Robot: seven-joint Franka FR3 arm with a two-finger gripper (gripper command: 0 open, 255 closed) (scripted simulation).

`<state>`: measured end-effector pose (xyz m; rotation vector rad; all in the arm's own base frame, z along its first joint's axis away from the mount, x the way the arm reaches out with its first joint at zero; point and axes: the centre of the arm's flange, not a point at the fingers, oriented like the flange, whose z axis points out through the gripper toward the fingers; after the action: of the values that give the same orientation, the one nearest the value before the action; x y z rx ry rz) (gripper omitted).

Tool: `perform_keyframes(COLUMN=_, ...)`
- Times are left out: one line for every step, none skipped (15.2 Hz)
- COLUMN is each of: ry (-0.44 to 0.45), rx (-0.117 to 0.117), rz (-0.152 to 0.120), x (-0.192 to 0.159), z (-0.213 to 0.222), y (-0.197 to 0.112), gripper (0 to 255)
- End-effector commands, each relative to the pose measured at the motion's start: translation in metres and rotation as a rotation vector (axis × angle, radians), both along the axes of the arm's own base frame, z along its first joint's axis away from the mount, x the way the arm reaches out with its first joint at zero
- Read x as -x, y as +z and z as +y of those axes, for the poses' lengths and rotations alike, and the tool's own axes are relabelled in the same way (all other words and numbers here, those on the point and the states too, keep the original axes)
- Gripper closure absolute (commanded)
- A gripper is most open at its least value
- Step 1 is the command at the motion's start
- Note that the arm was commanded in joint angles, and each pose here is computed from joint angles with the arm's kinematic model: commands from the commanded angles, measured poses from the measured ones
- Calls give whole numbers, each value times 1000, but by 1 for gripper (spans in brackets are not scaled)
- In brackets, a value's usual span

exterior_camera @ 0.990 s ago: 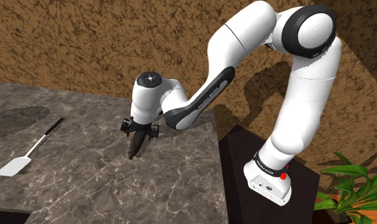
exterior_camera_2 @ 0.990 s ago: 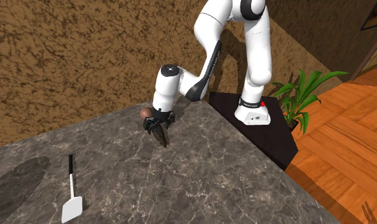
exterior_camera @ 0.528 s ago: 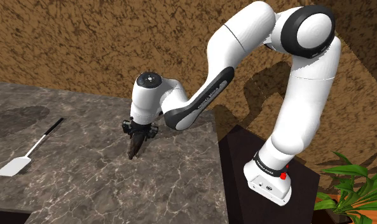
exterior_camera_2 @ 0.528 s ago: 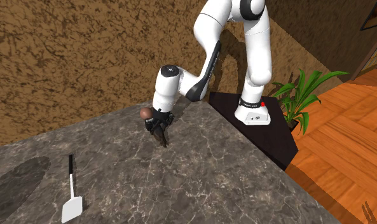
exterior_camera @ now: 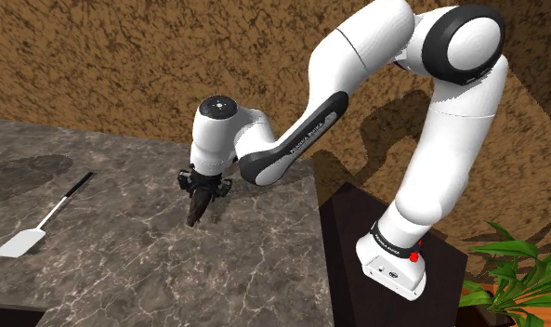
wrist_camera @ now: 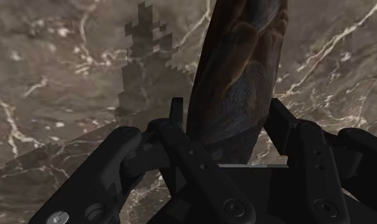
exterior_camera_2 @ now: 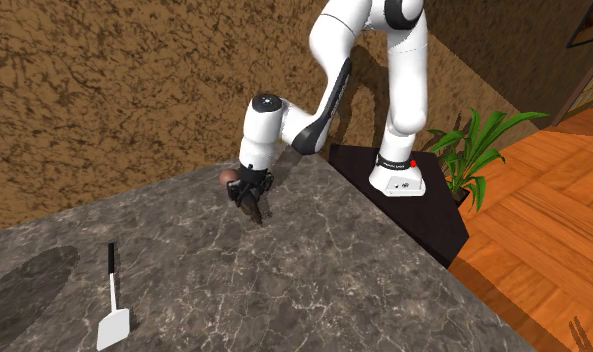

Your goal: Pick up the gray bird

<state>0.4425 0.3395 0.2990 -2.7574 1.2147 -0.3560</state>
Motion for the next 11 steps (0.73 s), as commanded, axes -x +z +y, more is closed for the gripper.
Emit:
perform_keyframes(ry=0, rx=0, rz=0, x=1, z=1, y=10, gripper=255)
perform_keyframes(ry=0, rx=0, rz=0, x=1, z=1, y=16, gripper=255)
perform_keyframes(ry=0, rx=0, rz=0, x=1, z=1, y=21, gripper=255)
perform_keyframes(ry=0, rx=0, rz=0, x=1, z=1, y=26, gripper=255)
perform_keyframes(ry=0, rx=0, rz=0, x=1, z=1, y=31, gripper=255)
perform_keyframes(ry=0, rx=0, rz=0, x=1, z=1, y=37, gripper=255)
perform_keyframes(ry=0, rx=0, rz=0, x=1, z=1, y=42, gripper=255)
perform_keyframes(ry=0, rx=0, rz=0, x=1, z=1, y=47, gripper=255)
perform_keyframes(ry=0, rx=0, rz=0, x=1, z=1, y=53, gripper=255)
perform_keyframes(ry=0, rx=0, rz=0, x=1, z=1, y=58, gripper=255)
perform_keyframes(ry=0, rx=0, rz=0, x=1, z=1, y=59, gripper=255)
